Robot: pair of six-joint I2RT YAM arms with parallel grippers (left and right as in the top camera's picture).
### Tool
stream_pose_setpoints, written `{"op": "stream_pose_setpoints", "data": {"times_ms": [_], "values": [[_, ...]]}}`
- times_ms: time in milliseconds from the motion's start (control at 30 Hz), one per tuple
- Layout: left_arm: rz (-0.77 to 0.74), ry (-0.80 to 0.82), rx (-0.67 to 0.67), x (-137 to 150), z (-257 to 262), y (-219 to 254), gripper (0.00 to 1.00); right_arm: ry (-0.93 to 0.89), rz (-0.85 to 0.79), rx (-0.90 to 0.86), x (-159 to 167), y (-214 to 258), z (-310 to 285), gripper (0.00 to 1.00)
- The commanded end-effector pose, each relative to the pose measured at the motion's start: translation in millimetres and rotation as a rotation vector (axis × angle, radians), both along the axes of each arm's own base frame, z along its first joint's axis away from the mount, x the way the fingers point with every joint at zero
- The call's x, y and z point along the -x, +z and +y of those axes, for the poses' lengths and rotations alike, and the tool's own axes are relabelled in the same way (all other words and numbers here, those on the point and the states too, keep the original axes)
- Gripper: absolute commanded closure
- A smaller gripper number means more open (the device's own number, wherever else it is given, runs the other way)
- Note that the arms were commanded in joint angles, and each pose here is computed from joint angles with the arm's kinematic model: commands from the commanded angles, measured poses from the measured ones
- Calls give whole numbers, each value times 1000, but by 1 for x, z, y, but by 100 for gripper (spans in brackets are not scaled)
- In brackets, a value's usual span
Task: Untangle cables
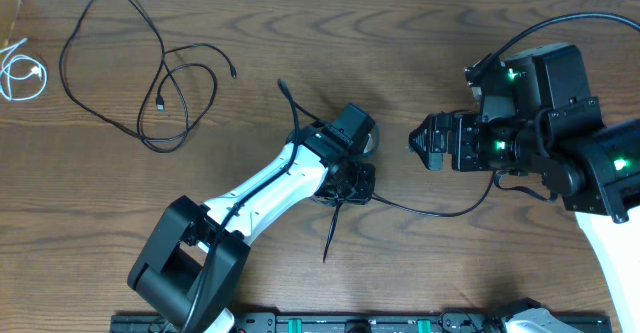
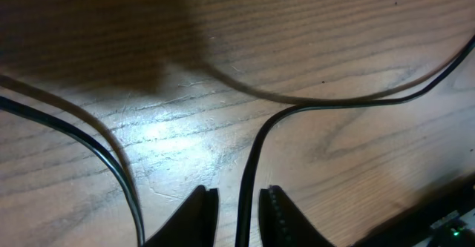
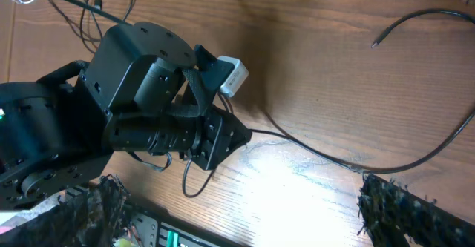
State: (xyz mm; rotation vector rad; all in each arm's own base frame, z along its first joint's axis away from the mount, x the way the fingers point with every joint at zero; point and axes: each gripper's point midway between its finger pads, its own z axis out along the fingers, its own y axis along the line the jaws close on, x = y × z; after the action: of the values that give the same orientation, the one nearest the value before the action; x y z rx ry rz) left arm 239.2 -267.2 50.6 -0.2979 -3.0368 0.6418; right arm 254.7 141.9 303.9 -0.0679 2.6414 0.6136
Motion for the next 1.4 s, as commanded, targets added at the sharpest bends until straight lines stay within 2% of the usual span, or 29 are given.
{"op": "stream_pose_setpoints", "data": {"times_ms": [0,67,300,533,767,800,1000,1167,1367], "values": [[-12,3,-12,-3,0,1,81,18,-20,-1,1,4,0,1],[-20,4,-10,-5,0,1,92,18,-20,-1,1,4,0,1],[-98,5,53,-20,-12,36,92,36,-27,10,2,4,0,1],[-314,43,215,-40,-10,140,92,35,-32,29,1,3,-3,1],[-561,260,384,-53,54,258,92,34,-36,29,0,3,-3,1],[-627,344,422,-51,79,287,92,34,-39,29,-1,3,-3,1],[-833,521,489,-26,145,350,92,20,-50,46,-4,3,-6,1],[-985,603,507,-4,179,384,92,20,-59,43,-6,4,-5,1],[-1078,695,479,6,207,400,92,21,-55,44,-5,4,-5,1]]}}
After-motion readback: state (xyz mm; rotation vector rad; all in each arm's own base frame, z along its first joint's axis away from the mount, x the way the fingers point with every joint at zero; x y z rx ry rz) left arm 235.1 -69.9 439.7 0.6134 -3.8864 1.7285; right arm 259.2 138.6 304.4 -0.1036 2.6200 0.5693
